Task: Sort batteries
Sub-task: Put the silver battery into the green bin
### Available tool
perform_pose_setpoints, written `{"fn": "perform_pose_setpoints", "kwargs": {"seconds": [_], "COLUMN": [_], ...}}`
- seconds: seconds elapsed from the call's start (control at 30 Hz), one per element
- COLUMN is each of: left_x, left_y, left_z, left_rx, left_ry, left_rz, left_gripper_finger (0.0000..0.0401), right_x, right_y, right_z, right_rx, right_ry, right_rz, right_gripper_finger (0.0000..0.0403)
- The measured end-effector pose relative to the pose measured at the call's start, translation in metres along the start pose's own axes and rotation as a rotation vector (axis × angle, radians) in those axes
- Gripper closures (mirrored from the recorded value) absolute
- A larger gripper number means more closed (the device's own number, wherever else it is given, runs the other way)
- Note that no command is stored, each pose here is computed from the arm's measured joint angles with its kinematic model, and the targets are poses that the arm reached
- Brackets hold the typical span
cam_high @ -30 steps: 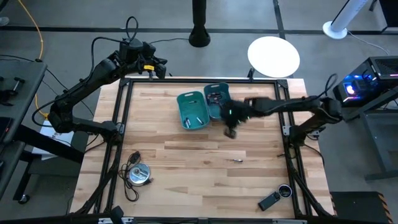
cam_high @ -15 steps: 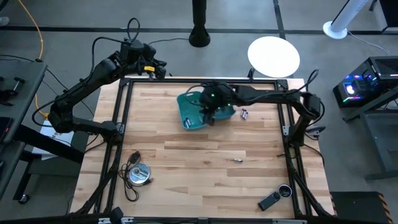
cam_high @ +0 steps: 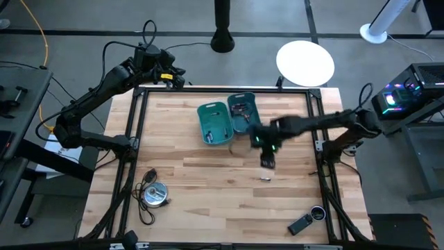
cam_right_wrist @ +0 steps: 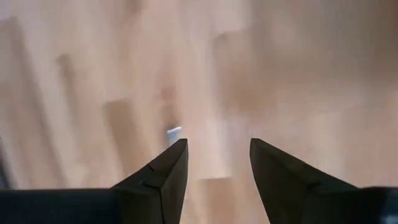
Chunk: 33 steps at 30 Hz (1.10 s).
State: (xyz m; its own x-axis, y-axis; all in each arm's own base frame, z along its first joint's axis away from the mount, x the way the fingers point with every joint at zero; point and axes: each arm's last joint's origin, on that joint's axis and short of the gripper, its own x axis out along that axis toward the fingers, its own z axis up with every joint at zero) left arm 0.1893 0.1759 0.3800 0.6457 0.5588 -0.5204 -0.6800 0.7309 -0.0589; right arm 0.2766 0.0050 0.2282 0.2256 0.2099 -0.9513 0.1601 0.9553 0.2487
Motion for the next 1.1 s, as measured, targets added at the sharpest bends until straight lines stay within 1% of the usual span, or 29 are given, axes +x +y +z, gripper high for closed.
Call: {"fn": "perform_pose_setpoints", "kwargs": {"seconds": [0.07, 0.13, 0.2, 0.27, 0.33, 0.43, 0.53, 0.67, 0.73, 0.77, 0.8, 0.87, 0.9, 0.97, 1.03, 1.1], "left_x": [0.000, 0.000, 0.000, 0.000, 0.000, 0.000, 0.000, 0.000, 0.000, 0.000, 0.000, 0.000, 0.000, 0.000, 0.000, 0.000], "left_y": [0.000, 0.000, 0.000, 0.000, 0.000, 0.000, 0.000, 0.000, 0.000, 0.000, 0.000, 0.000, 0.000, 0.000, 0.000, 0.000], "left_z": [0.000, 0.001, 0.001, 0.002, 0.002, 0.002, 0.002, 0.002, 0.002, 0.002, 0.002, 0.002, 0.002, 0.002, 0.003, 0.004], "left_rx": [0.000, 0.000, 0.000, 0.001, 0.001, 0.001, 0.001, 0.001, 0.001, 0.001, 0.001, 0.005, 0.010, 0.024, 0.039, 0.052], "left_ry": [-0.001, -0.006, -0.014, -0.019, -0.021, -0.023, -0.023, -0.022, -0.022, -0.022, -0.023, -0.023, -0.023, -0.025, -0.033, -0.040], "left_rz": [0.001, 0.000, 0.000, 0.000, 0.001, 0.000, 0.000, 0.001, 0.001, 0.001, 0.001, 0.001, 0.001, 0.001, 0.000, 0.000], "left_gripper_finger": [0.0401, 0.0401, 0.0401, 0.0401, 0.0401, 0.0401, 0.0401, 0.0401, 0.0401, 0.0401, 0.0401, 0.0401, 0.0401, 0.0401, 0.0401, 0.0401], "right_x": [0.015, 0.028, 0.037, 0.049, 0.060, 0.076, 0.092, 0.107, 0.108, 0.108, 0.106, 0.102, 0.098, 0.085, 0.066, 0.047], "right_y": [0.017, 0.033, 0.047, 0.056, 0.061, 0.064, 0.066, 0.066, 0.066, 0.065, 0.064, 0.059, 0.056, 0.045, 0.031, 0.014], "right_z": [-0.010, -0.017, -0.019, -0.022, -0.024, -0.025, -0.027, -0.027, -0.027, -0.027, -0.026, -0.024, -0.022, -0.014, 0.000, 0.016], "right_rx": [-0.013, -0.045, -0.085, -0.108, -0.113, -0.085, -0.087, -0.080, -0.058, -0.050, -0.043, -0.030, -0.032, -0.013, 0.010, 0.024], "right_ry": [0.024, 0.032, 0.017, 0.042, 0.068, 0.111, 0.159, 0.176, 0.172, 0.173, 0.176, 0.187, 0.189, 0.166, 0.094, 0.019], "right_rz": [0.028, 0.029, 0.002, -0.050, -0.087, -0.104, -0.121, -0.152, -0.157, -0.159, -0.163, -0.177, -0.181, -0.209, -0.251, -0.275], "right_gripper_finger": [0.0235, 0.0235, 0.0235, 0.0235, 0.0235, 0.0235, 0.0235, 0.0238, 0.0256, 0.0275, 0.0299, 0.0365, 0.0381, 0.0381, 0.0379, 0.0389]}}
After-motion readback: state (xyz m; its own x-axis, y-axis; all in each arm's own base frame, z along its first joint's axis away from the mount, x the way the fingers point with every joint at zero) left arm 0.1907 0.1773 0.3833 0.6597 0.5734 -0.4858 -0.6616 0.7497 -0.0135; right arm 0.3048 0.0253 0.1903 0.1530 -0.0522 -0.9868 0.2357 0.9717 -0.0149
